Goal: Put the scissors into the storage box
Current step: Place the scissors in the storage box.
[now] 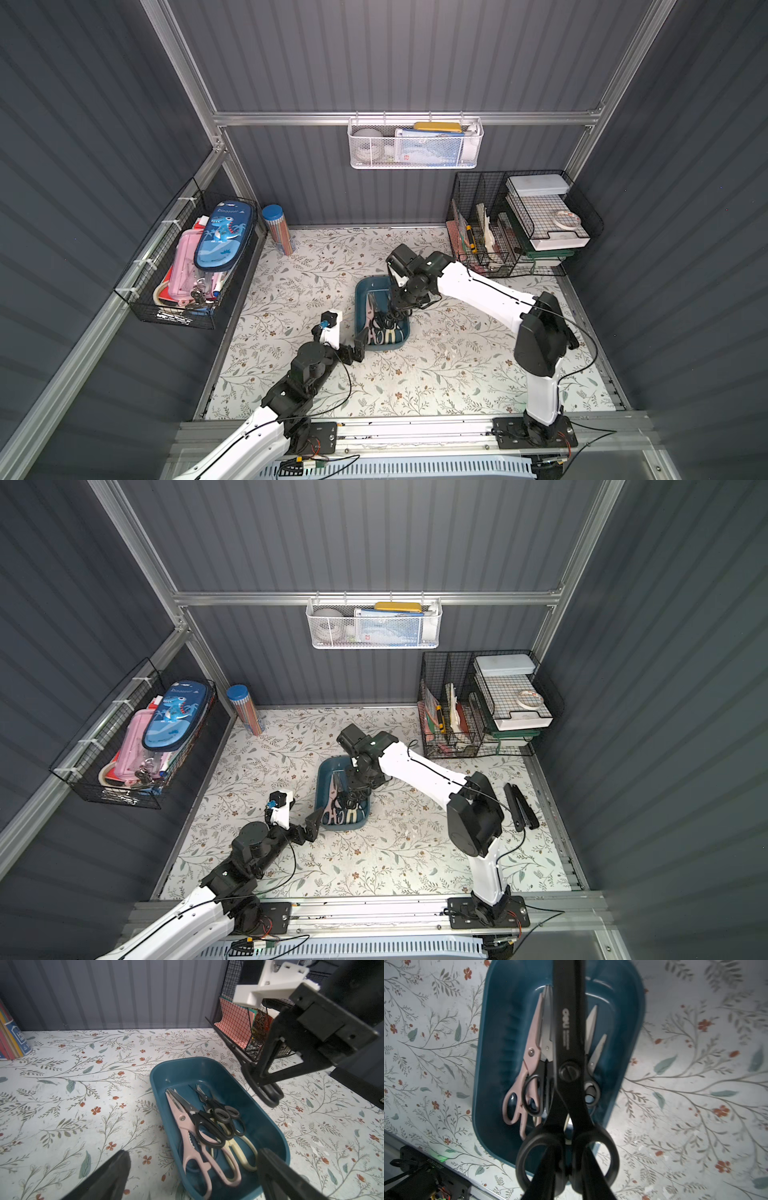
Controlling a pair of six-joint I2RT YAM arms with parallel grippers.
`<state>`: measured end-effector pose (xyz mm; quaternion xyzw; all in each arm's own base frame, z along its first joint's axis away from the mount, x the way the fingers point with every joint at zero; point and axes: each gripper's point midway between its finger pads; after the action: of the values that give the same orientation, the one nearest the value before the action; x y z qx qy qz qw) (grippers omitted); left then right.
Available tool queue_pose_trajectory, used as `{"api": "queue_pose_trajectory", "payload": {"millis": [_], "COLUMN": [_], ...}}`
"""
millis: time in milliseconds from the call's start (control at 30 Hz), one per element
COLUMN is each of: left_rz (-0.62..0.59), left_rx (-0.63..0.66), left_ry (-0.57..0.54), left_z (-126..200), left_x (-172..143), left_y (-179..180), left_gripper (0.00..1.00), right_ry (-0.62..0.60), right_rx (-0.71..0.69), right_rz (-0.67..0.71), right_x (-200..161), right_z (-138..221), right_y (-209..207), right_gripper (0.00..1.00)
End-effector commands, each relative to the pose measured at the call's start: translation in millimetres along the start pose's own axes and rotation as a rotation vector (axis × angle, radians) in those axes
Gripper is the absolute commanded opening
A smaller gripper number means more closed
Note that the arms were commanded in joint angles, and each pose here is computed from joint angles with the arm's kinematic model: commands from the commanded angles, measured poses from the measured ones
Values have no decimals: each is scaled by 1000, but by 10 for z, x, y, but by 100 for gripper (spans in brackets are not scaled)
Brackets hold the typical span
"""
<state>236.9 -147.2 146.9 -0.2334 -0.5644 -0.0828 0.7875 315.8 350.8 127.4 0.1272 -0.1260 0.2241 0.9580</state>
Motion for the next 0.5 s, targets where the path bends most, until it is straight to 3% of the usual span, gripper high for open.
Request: {"api": "queue_pose_trajectory", "payload": {"millis": [0,233,467], "left_rz": [15,18,48], "left_rx": [27,43,123], "left_ry": [26,70,43], "left_z": [-25,-82,-58], "left_x": [-62,-108,-52], "left_y": [42,48,181], "left_gripper": [100,99,99], "right_ry": [76,134,98], "right_rx": [34,56,1], "right_rz": [-11,-68,-46], "right_x": [-44,-148,-35], "right_z": [-205,-543,-505], "right_y": [163,236,136], "right_gripper": [7,10,46]}}
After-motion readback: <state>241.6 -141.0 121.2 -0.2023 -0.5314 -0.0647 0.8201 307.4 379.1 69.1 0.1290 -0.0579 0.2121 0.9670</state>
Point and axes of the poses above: each gripper's point midway between its finger pads, its own z axis back along the fingers, its own y axis along the line the jaws close on, x = y × z, and after that the axes turned 9 degrees about z, right-handed
